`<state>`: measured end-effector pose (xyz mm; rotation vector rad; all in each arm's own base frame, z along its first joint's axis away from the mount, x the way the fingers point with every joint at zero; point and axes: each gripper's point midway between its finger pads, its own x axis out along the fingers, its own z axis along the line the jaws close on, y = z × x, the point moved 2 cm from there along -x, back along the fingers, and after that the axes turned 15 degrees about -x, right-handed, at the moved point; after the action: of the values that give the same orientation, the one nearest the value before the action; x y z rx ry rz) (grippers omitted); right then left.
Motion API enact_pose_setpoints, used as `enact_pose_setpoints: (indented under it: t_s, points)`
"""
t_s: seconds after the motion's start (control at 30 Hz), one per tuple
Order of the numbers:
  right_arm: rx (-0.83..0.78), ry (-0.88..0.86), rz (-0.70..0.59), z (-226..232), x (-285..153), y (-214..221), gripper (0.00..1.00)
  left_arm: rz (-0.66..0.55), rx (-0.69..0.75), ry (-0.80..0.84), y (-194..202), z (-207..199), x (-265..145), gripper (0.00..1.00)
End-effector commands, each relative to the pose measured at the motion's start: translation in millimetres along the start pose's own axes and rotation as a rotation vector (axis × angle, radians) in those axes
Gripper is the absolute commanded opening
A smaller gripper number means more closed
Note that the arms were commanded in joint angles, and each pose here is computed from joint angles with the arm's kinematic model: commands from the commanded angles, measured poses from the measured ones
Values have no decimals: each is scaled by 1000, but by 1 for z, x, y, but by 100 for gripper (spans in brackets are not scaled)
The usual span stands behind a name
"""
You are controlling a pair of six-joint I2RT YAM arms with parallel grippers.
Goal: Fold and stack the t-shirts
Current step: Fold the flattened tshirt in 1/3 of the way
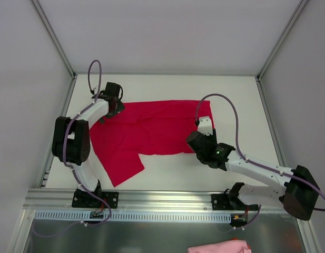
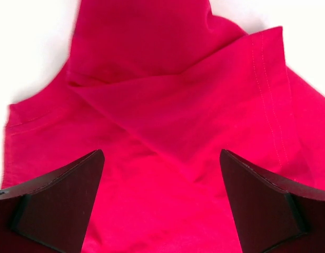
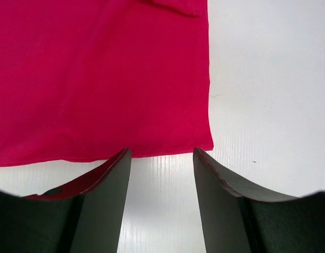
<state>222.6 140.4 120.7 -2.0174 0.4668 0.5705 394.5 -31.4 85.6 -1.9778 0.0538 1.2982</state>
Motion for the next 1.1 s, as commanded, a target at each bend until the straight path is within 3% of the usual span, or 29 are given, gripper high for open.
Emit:
enact_pose_setpoints:
  t_s: [0.0,0.2,0.27,0.3,0.4,0.53,1.07]
  points:
    - [87,-11,-72,-8,-13,-10,55,36,-42,33,-3,-19,9,93]
    - [67,-1,-59,-8,-10,-7,56,51,-27,-12,-6,-25,23,84]
    - [50,2,-44,-5,-8,-6,56,57,-19,-16,-7,-26,26,71]
    - [48,1,-42,-5,-8,-8,56,49,-25,-9,-12,-29,25,53]
    - [37,8,-35,-4,-6,-7,56,31,-20,-1,-19,-34,24,18]
    - [31,9,-35,-3,-5,-8,56,34,-9,-20,-18,-32,27,1]
    - [69,-2,-63,-10,-16,-8,56,153,-8,-128,-11,-10,60,0]
